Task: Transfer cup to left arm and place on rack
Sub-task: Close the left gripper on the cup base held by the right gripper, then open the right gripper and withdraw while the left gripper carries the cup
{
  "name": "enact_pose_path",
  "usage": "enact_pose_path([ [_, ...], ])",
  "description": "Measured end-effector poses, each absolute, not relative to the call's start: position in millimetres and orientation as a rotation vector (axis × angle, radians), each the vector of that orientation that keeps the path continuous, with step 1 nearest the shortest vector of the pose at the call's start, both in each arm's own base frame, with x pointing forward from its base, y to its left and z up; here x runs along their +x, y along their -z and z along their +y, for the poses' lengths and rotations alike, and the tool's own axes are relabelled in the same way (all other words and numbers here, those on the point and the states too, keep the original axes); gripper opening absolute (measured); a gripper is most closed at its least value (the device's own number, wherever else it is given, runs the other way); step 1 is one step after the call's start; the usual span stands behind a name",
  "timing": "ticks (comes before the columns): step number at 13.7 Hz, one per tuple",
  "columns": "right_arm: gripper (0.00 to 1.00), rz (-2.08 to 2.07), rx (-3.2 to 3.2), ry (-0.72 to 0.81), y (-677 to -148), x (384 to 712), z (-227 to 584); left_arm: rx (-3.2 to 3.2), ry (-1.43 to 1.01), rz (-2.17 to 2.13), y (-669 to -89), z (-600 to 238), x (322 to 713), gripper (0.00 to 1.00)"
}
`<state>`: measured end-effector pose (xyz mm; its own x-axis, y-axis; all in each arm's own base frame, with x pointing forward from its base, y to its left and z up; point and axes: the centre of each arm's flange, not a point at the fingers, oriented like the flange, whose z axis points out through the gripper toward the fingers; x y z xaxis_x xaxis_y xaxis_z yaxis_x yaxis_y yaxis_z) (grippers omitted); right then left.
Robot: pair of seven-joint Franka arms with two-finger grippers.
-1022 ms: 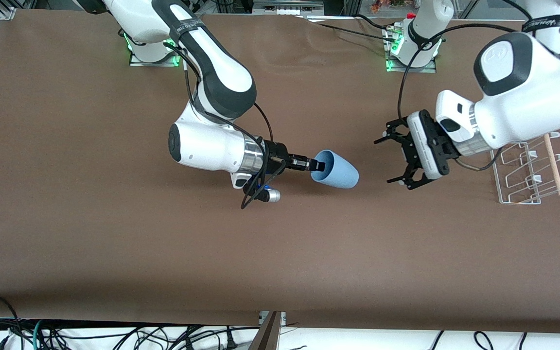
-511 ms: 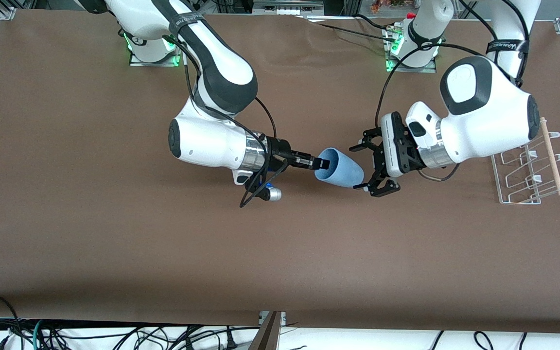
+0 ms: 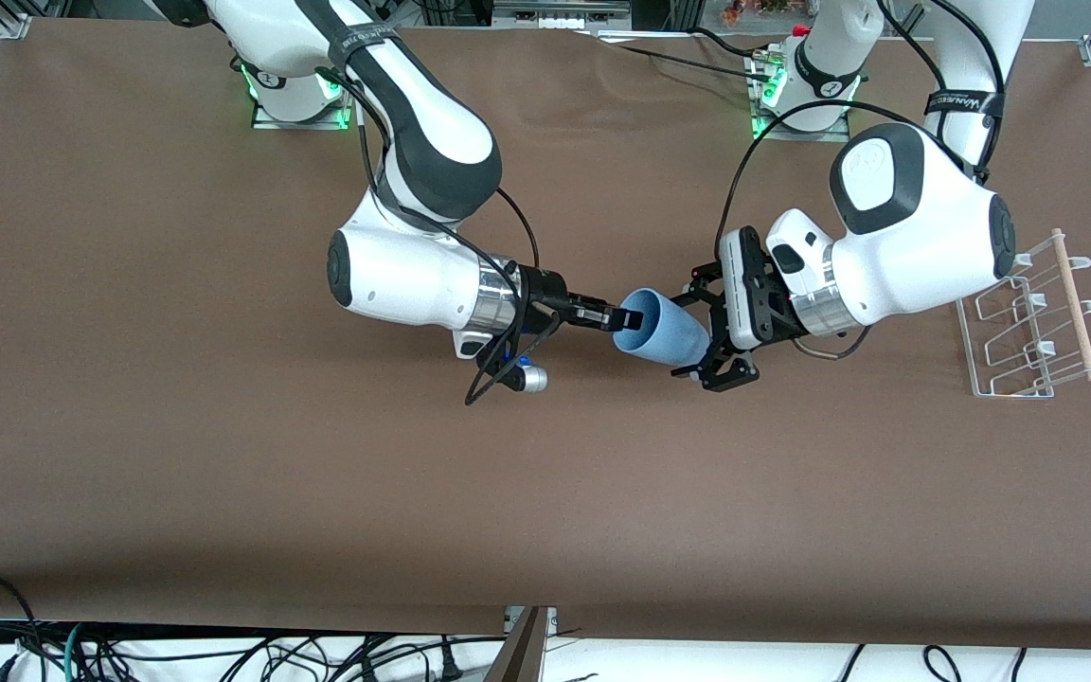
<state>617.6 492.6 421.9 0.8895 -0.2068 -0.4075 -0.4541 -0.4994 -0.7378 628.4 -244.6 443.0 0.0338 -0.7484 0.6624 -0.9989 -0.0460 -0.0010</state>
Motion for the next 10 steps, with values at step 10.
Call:
enact_pose_path([
  [10,0.41,0.489,-2.091,-0.303,-435,627,482,1.833,-0.7,-1.775,-444,-242,629,0.76],
])
